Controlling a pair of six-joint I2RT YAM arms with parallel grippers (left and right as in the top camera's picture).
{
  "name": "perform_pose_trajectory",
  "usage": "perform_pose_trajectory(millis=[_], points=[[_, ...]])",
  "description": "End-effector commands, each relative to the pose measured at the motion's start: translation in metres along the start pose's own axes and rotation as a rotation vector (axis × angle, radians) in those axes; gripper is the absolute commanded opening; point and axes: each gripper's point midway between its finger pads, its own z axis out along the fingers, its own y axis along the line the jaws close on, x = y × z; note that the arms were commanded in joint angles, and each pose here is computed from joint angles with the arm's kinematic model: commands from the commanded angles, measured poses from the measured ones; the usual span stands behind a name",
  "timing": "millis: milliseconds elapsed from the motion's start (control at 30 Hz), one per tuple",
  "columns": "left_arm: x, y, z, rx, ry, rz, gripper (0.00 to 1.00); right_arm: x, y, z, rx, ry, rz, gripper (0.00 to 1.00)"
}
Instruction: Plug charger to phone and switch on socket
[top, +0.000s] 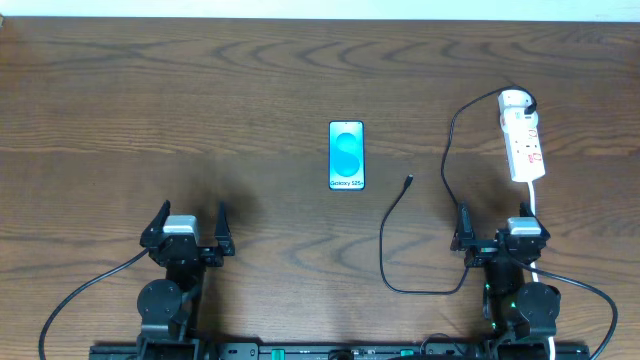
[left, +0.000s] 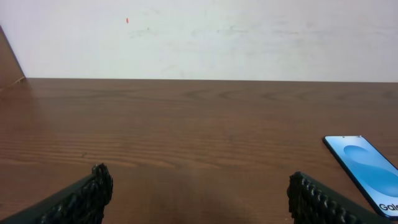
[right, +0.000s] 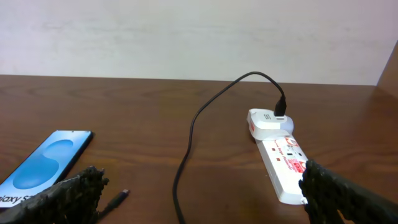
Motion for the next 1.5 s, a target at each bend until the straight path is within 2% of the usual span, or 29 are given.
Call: perform_pose_trajectory(millis=[0,800,900,1000,1133,1233,1467], points=[[0.015,0.005,0.000,-0.028,0.049,0.012,0.92,0.000,-0.004,0.000,0.019,-0.001,0.011,0.99],[0.015,0.005,0.000,-0.027,0.048,0.009,0.92,0.000,-0.004,0.000,0.019,-0.001,0.011,0.99],[0.013,-0.012,0.000,0.065,0.044,-0.080,0.92,0.000,-0.004,0.000,0.019,-0.001,0.011,0.99],[0.010,-0.036,-0.003,0.206,0.038,-0.094,0.92,0.000,-0.004,0.000,0.019,-0.001,0.011,0.99],[0.007,-0.039,-0.004,0.225,0.028,-0.093,0.92,0.000,-0.004,0.000,0.019,-0.001,0.011,0.99],[-0.010,-0.042,-0.005,0.249,-0.040,-0.087,0.92,0.000,-0.004,0.000,0.019,-0.001,0.011,0.99],[-0.097,-0.047,-0.027,0.289,-0.356,-0.053,0.92,0.000,-0.004,0.000,0.019,-0.001,0.011,0.99]])
